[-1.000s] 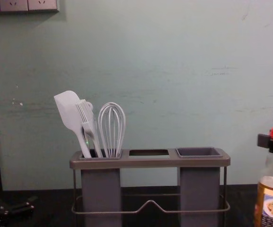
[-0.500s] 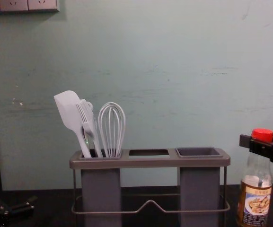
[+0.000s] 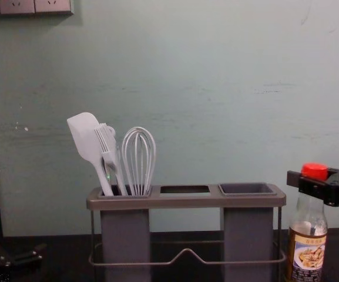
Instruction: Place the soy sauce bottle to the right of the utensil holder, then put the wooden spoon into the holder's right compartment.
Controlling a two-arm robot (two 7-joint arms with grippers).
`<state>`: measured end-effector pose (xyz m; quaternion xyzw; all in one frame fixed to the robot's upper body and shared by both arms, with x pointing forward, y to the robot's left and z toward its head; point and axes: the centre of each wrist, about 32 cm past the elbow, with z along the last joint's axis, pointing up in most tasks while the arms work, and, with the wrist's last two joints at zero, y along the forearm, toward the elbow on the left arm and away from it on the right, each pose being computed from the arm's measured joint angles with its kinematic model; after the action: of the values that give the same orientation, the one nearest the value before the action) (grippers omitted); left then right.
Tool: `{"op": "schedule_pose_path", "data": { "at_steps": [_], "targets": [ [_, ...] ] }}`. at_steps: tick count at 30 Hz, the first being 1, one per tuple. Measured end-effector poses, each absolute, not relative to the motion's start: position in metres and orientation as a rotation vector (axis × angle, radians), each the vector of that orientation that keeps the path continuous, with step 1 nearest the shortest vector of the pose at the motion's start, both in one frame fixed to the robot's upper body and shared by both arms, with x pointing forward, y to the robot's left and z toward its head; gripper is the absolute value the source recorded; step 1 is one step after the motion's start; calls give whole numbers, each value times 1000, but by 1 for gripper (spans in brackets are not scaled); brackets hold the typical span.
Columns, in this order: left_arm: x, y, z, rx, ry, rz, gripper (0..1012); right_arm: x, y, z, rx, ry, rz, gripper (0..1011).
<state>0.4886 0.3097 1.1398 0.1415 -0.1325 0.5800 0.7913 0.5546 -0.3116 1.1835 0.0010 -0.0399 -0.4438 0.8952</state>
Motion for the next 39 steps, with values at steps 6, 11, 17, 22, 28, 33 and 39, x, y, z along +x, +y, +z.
{"op": "schedule_pose_path", "data": {
  "at_steps": [6, 11, 17, 22, 28, 33, 39],
  "targets": [
    [489, 310, 1140, 304, -285, 1248, 1005, 557, -310, 1181, -1, -80, -922, 382],
    [489, 310, 1140, 305, -285, 1248, 1005, 558, -309, 1180, -7, -80, -923, 382],
    [489, 310, 1140, 304, -285, 1248, 1005, 559, -308, 1178, -11, -81, -925, 382],
    [489, 310, 1140, 304, -285, 1248, 1005, 559, -309, 1177, -10, -81, -920, 382],
    [489, 310, 1140, 304, -285, 1248, 1005, 558, -309, 1176, -10, -81, -920, 382],
    [489, 310, 1140, 304, -285, 1248, 1005, 558, -309, 1176, -10, -80, -921, 382],
    [489, 310, 1140, 304, -285, 1248, 1005, 558, -309, 1177, -9, -80, -922, 488]
  ]
}}
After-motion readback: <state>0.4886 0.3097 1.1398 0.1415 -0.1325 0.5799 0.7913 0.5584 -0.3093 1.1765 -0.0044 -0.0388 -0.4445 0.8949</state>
